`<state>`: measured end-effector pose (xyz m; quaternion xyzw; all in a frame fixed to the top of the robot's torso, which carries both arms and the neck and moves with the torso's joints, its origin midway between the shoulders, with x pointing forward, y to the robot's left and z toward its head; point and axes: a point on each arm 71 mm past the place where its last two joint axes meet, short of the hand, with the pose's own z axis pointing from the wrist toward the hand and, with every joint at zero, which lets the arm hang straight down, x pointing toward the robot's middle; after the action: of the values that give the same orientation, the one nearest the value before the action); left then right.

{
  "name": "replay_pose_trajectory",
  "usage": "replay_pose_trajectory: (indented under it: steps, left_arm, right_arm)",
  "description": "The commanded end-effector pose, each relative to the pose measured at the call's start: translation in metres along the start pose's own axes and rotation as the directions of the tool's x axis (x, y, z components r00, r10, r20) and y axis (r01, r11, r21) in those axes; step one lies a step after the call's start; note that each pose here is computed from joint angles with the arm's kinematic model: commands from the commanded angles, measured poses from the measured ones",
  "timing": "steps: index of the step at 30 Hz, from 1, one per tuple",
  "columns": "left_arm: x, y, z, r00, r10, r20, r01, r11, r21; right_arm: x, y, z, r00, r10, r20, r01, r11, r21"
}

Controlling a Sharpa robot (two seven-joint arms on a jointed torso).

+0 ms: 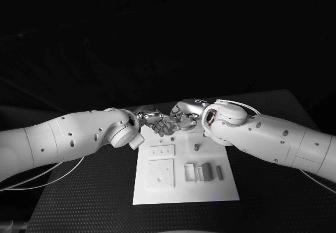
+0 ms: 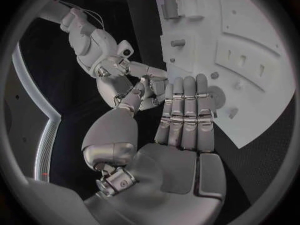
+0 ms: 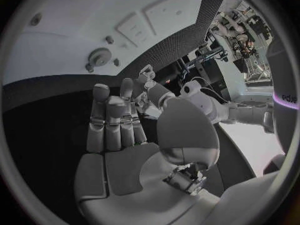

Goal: Assemble the parts on the task board

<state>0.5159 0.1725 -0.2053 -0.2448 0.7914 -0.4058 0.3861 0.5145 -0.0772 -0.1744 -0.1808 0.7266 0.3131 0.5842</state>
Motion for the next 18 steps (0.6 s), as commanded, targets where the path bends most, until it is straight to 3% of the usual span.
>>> replay_pose_trajectory:
  steps: [1, 18]
  left_arm:
    - [0.0021, -0.0015, 0.0005, 1.0, -0.013, -0.009, 0.013, 1.0, -0.003]
    - [0.0053, -0.003, 0.0014, 0.999, -0.022, -0.026, 0.022, 1.0, -0.004]
  right_arm:
    - [0.0, 0.0025, 0.0003, 1.0, -0.011, 0.006, 0.011, 1.0, -0.004]
    - [0.0019, 0.009, 0.0005, 1.0, -0.006, -0.005, 0.005, 1.0, -0.018]
